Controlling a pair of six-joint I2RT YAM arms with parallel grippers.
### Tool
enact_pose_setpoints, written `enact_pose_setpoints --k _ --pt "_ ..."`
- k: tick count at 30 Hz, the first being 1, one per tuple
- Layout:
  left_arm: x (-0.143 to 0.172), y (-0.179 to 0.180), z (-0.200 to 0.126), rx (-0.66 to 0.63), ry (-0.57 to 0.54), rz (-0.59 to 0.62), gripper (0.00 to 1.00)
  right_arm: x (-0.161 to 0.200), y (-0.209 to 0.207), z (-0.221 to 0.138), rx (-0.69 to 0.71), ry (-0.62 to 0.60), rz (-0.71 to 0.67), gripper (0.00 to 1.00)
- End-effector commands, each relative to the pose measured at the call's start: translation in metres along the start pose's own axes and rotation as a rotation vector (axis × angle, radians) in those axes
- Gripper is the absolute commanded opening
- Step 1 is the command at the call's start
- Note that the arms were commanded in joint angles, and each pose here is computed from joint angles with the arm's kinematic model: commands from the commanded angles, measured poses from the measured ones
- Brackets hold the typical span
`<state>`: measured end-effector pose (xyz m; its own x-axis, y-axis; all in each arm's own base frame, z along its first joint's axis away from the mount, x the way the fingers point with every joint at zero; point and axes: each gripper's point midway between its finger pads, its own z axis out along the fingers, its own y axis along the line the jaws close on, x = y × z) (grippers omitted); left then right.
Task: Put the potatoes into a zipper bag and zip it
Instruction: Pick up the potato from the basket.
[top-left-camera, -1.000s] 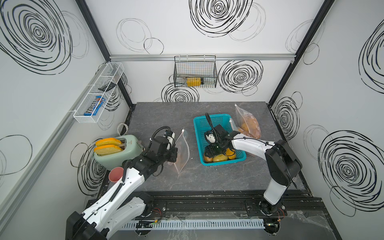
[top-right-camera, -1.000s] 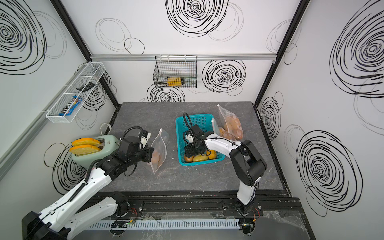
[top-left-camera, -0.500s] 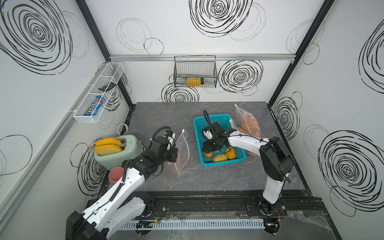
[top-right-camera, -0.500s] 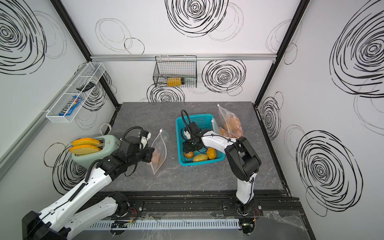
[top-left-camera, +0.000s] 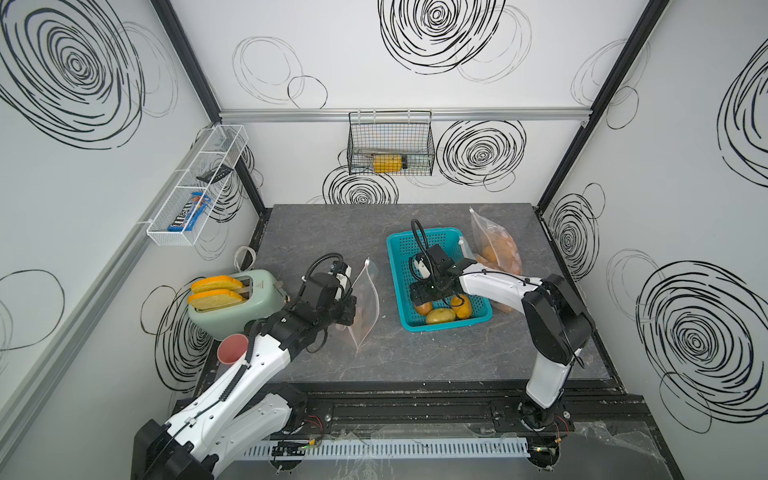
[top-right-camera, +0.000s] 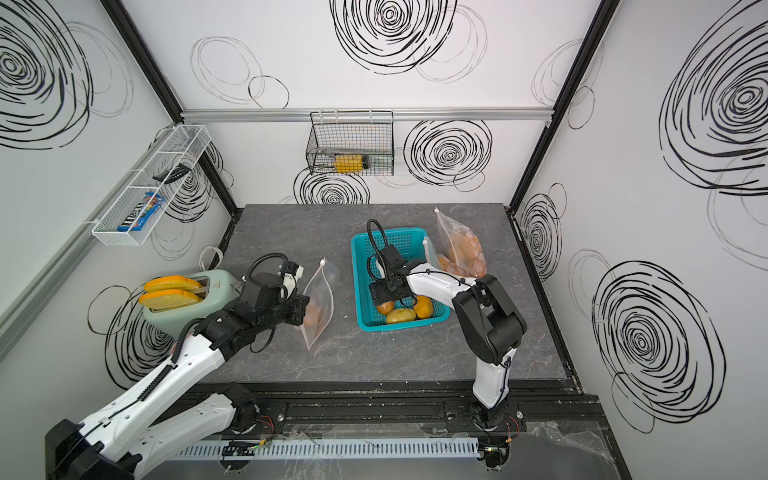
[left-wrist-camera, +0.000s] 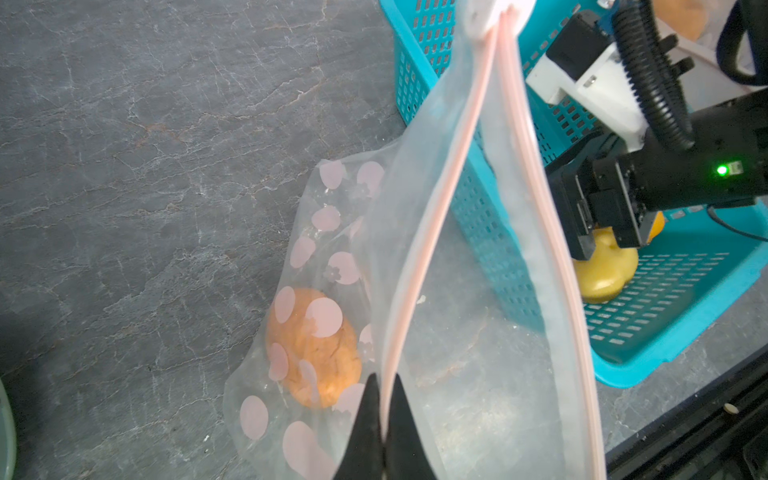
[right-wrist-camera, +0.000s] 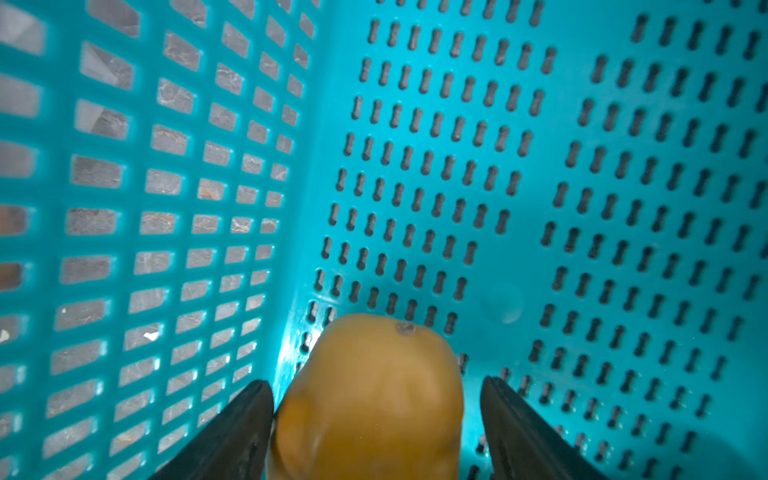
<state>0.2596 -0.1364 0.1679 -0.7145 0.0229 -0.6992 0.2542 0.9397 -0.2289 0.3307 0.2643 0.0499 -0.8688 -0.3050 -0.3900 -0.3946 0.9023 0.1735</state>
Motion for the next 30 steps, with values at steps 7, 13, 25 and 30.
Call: enact_pose_setpoints --k 7,13,25,30 --pt "-0.003 -0.001 0.003 -0.007 -0.02 -0.002 0.0 0.008 -0.003 0.011 0.0 0.042 0.005 0.69" --pt "-0.005 -0.002 0.0 -0.004 -0.033 -0.001 0.0 -0.019 0.01 -0.019 -0.052 -0.088 -0.002 0.6" --pt "-0.004 -0.003 0.002 0.001 -0.026 -0.002 0.0 -0.05 0.121 -0.183 -0.472 -0.647 -0.271 0.53" --pt "-0.004 -0.004 0.002 0.006 -0.023 -0.001 0.0 -0.033 0.166 -0.221 -0.66 -0.806 -0.331 0.52"
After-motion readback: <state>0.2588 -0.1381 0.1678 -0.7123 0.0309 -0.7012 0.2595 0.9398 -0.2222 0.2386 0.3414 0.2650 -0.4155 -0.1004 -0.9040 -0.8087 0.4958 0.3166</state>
